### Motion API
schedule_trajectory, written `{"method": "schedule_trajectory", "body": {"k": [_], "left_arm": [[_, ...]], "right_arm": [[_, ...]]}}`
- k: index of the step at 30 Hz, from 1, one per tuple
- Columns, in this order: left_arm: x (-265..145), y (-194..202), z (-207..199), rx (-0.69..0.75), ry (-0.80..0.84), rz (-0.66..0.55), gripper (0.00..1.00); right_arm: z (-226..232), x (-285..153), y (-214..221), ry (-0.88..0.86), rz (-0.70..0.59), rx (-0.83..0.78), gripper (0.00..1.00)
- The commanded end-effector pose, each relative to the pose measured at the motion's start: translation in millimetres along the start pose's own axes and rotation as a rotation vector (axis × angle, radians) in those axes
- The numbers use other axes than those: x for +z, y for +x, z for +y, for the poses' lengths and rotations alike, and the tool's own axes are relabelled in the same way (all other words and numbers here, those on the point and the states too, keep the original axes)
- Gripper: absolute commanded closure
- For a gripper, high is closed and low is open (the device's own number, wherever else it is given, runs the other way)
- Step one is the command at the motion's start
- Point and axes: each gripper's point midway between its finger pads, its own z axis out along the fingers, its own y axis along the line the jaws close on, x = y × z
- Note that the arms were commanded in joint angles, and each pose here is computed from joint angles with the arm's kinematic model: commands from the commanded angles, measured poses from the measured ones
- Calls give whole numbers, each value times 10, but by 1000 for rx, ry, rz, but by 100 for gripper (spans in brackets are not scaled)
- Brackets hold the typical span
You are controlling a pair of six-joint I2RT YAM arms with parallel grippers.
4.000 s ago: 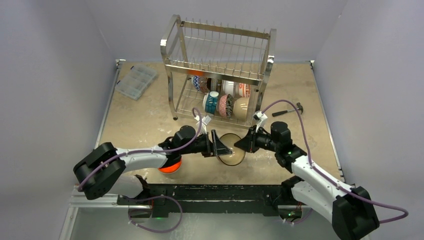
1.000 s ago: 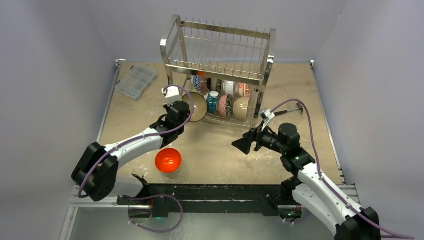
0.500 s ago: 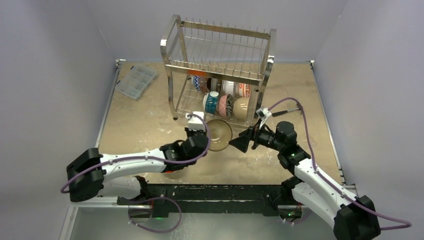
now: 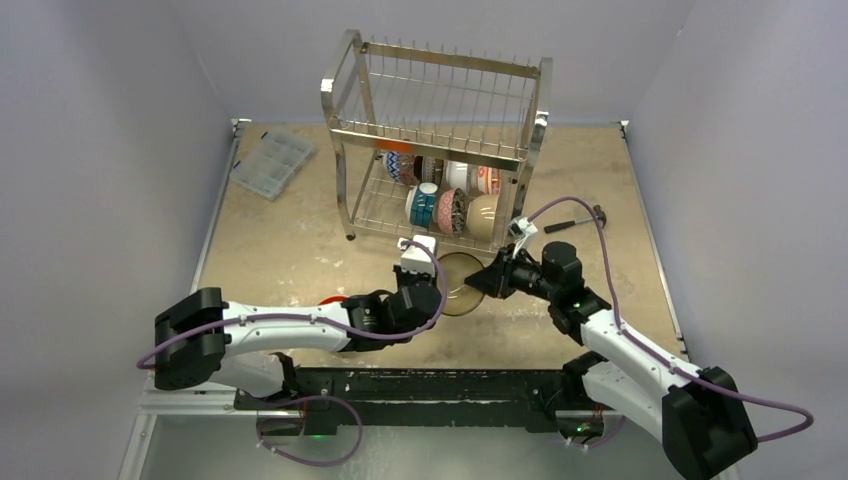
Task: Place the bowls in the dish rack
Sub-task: Place the bowl in the dish rack.
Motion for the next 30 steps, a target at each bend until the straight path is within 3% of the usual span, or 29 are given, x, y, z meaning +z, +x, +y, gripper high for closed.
{"method": "schedule_trajectory", "body": {"k": [1, 3, 9, 15, 18, 27, 30], "left_arm": [[-108, -507, -221, -256, 101, -128, 100], [-115, -467, -212, -289, 108, -122, 99], [-144, -371, -167, -315, 122, -103, 76], [-163, -361, -211, -288, 161, -79, 37], [-141, -327, -239, -281, 198, -40, 23], [-129, -365, -315, -357, 446, 88, 2], [-256, -459, -383, -371, 546, 83, 2]], "right_arm": [[78, -2, -141, -37, -52, -61, 96], [76, -1, -155, -34, -55, -65, 100], [40, -10, -156, -15, -59, -79, 100], [35, -14, -148, -11, -51, -83, 100], [38, -22, -143, -10, -50, -83, 100], [17, -30, -116, -4, -47, -88, 100], [24, -36, -120, -7, -51, -97, 100]]}}
